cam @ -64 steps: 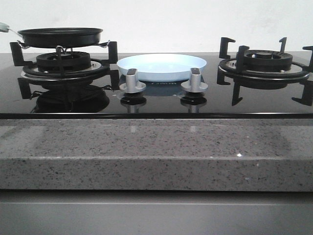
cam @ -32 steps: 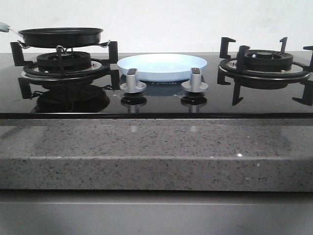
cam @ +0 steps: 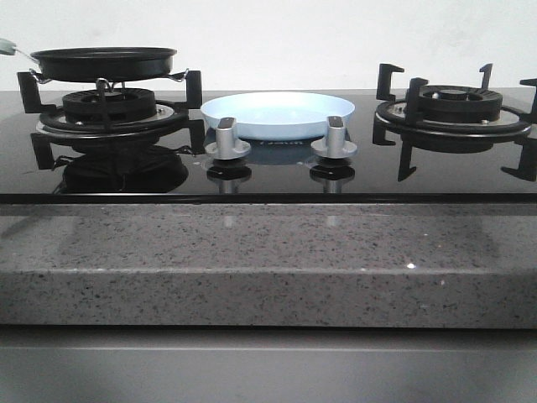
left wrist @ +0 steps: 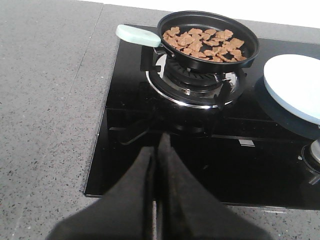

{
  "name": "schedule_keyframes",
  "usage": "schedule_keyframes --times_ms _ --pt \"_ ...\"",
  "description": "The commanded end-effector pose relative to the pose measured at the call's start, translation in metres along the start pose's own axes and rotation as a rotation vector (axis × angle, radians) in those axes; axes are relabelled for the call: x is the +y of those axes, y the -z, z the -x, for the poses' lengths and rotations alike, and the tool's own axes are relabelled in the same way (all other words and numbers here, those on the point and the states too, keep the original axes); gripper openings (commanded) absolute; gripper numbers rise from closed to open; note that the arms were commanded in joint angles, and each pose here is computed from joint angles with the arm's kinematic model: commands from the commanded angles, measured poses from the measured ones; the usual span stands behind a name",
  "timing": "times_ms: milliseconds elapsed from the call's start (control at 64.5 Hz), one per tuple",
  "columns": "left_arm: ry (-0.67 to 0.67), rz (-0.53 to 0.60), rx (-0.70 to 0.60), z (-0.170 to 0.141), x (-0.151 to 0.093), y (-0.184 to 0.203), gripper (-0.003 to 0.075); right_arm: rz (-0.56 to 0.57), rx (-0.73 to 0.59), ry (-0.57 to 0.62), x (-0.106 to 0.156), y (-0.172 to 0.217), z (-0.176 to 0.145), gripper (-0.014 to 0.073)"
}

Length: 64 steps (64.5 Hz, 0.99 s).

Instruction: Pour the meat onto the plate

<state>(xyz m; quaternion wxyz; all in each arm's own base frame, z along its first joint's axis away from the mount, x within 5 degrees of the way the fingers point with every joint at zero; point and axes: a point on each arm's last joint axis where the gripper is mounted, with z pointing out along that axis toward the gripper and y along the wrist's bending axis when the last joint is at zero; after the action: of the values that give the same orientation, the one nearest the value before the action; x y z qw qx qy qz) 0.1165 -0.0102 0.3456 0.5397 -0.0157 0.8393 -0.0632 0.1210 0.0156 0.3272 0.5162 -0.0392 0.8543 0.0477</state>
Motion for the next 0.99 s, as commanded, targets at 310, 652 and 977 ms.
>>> schedule_keyframes --times_ms 310,652,977 --pt "0.004 -0.014 -0.101 0.016 -0.002 0.004 0.0567 -0.001 -0.088 0.016 0.000 0.004 0.015 0.0435" --pt "0.004 -0.014 -0.105 0.016 -0.002 0.004 0.0566 -0.001 -0.098 0.015 0.000 0.004 0.016 0.0435" --pt "0.004 -0.014 -0.105 0.016 -0.002 0.004 0.0566 0.051 -0.024 -0.042 0.006 0.001 0.042 0.0435"
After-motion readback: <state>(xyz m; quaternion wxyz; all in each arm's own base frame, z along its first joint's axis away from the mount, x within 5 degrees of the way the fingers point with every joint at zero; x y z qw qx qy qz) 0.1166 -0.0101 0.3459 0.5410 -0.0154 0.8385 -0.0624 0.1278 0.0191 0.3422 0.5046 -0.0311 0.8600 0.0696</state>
